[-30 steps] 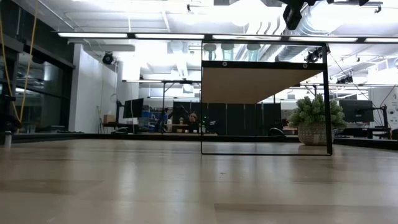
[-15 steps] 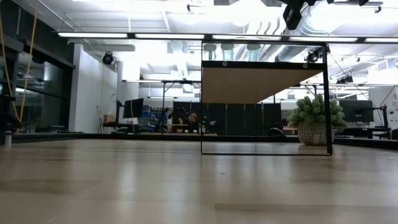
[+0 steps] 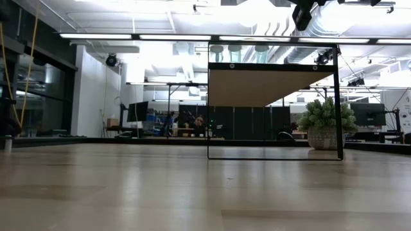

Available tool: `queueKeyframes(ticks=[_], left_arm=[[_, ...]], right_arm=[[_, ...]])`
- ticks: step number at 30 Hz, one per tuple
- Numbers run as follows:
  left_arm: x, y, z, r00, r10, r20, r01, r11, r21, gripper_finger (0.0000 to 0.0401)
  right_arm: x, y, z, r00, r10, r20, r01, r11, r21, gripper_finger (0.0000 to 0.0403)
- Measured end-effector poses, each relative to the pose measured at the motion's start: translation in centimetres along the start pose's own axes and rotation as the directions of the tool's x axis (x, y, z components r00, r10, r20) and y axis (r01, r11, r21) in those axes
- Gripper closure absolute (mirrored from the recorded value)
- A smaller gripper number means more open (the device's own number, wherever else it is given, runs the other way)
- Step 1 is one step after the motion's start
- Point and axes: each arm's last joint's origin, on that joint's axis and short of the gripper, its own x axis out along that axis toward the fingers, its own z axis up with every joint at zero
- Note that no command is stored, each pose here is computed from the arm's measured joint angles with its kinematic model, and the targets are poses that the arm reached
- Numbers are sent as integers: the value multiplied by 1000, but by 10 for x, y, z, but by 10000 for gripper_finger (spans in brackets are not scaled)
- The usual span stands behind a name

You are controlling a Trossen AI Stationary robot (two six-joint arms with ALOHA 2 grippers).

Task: Pick and place medicine bottles onto shelf by color
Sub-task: Put the orange pill bottle on the shelf aligned with the other orange pill bottles

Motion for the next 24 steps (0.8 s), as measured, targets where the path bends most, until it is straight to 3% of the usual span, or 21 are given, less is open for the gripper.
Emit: queueKeyframes(ticks=[5,10,18,24], left_arm=[[-54,33,44,992,-20,122,30,996,-84,292],[-100,68,88,958,20,285,3,997,-79,292],[-147,131,163,901,212,379,-191,977,-93,292],[-156,190,226,837,412,361,-375,911,-171,292]], right_arm=[[0,0,0,1000,0,0,0,1000,-1,403],[0,0,0,1000,0,0,0,1000,-20,403],[0,0,0,1000,0,0,0,1000,-20,403],[0,0,0,1000,-9,3,9,1000,-20,403]])
